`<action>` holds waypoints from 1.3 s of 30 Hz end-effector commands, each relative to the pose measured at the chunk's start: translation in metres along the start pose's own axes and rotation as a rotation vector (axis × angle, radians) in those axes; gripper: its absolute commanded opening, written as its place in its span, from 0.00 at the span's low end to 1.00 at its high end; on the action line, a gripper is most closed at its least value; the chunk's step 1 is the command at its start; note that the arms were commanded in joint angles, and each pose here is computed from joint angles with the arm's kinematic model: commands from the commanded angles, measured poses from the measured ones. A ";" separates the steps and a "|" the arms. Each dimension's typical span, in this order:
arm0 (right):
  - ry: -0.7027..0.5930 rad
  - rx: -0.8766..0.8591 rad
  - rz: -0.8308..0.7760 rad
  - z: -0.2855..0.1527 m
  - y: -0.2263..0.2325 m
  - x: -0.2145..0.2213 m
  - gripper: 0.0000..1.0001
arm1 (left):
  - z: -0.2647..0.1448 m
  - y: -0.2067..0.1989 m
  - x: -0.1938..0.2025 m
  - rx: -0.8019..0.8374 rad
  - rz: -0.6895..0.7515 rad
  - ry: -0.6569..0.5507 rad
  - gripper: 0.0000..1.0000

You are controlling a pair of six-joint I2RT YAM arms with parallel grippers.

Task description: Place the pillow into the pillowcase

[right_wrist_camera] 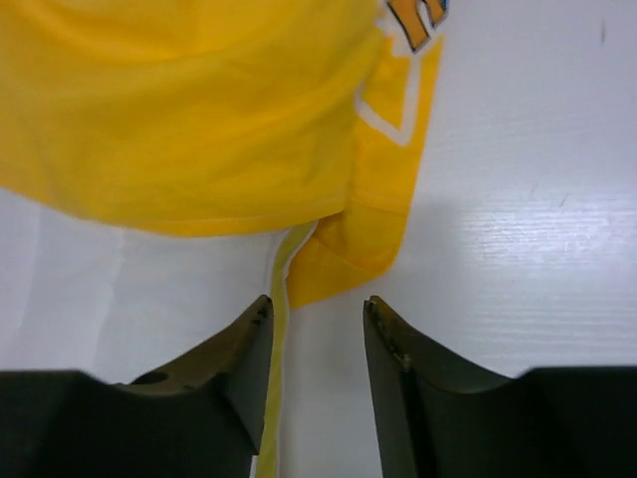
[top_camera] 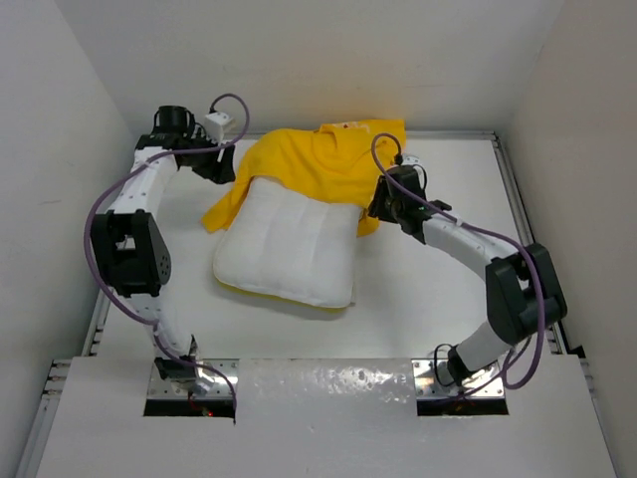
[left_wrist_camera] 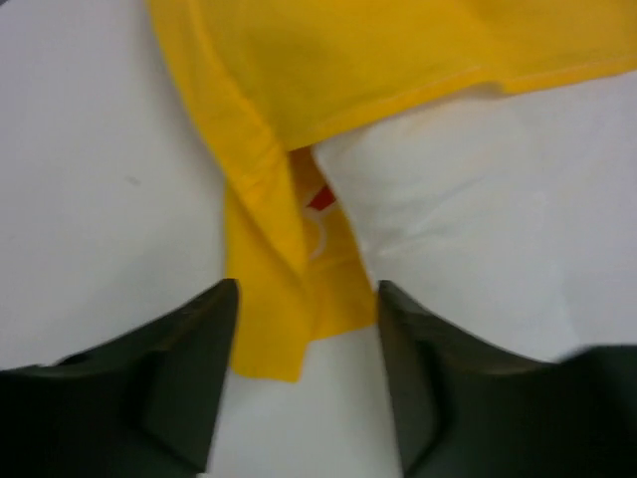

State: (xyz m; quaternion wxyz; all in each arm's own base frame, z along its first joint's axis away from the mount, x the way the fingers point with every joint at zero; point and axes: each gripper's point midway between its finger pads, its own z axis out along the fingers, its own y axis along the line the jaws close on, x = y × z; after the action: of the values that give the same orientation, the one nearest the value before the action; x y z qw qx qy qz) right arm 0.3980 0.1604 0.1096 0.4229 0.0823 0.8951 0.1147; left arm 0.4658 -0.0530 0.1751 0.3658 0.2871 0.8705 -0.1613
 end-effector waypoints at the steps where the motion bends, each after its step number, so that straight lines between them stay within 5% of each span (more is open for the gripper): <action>1: 0.069 0.050 0.101 0.026 -0.019 0.022 0.45 | 0.009 0.037 0.030 -0.144 -0.073 0.065 0.61; 5: 0.134 0.121 0.149 0.056 -0.026 0.035 0.51 | 0.039 0.060 0.065 -0.177 -0.108 0.119 0.76; 15: 0.150 0.107 0.358 0.100 -0.034 0.066 0.62 | 0.092 0.057 0.120 -0.091 -0.180 0.204 0.82; 17: 0.165 0.081 0.355 0.106 -0.031 0.074 0.58 | 0.097 0.048 0.129 -0.044 -0.190 0.210 0.84; 19: 0.191 0.069 0.360 0.106 -0.029 0.081 0.40 | 0.103 0.032 0.138 0.036 -0.214 0.201 0.83; 21: 0.211 0.041 0.369 0.103 -0.024 0.086 0.30 | 0.107 0.021 0.143 0.088 -0.234 0.196 0.78; 24: 0.219 -0.017 0.398 0.092 -0.019 0.095 0.00 | 0.112 0.004 0.149 0.179 -0.269 0.177 0.40; 25: 0.232 -0.008 0.402 0.087 -0.024 0.104 0.00 | 0.113 -0.001 0.149 0.213 -0.287 0.161 0.11; 26: 0.234 -0.030 0.404 0.083 -0.021 0.104 0.00 | 0.112 -0.004 0.151 0.228 -0.305 0.161 0.00; 31: 0.304 -0.258 0.292 0.023 0.011 0.113 0.00 | 0.040 -0.063 0.142 0.581 -0.302 0.114 0.00; 32: 0.335 -0.325 0.266 0.009 0.022 0.117 0.00 | 0.026 -0.068 0.139 0.641 -0.150 0.050 0.00; 33: 0.366 -0.398 0.239 -0.005 0.035 0.120 0.00 | 0.004 -0.080 0.127 0.685 -0.176 0.041 0.00; 37: 0.479 -0.755 0.086 -0.091 0.115 0.123 0.00 | -0.034 -0.094 0.104 0.650 -0.161 -0.035 0.00; 39: 0.393 -0.958 0.097 -0.130 0.150 0.088 0.00 | -0.051 -0.101 0.077 0.647 -0.167 -0.113 0.00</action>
State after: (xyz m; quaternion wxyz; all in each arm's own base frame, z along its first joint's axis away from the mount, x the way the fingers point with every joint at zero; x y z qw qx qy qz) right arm 0.2801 0.2592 0.0670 0.2224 0.0199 0.8919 0.3932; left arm 0.3416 -0.0540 0.0781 0.2009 0.2766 0.8327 -0.4355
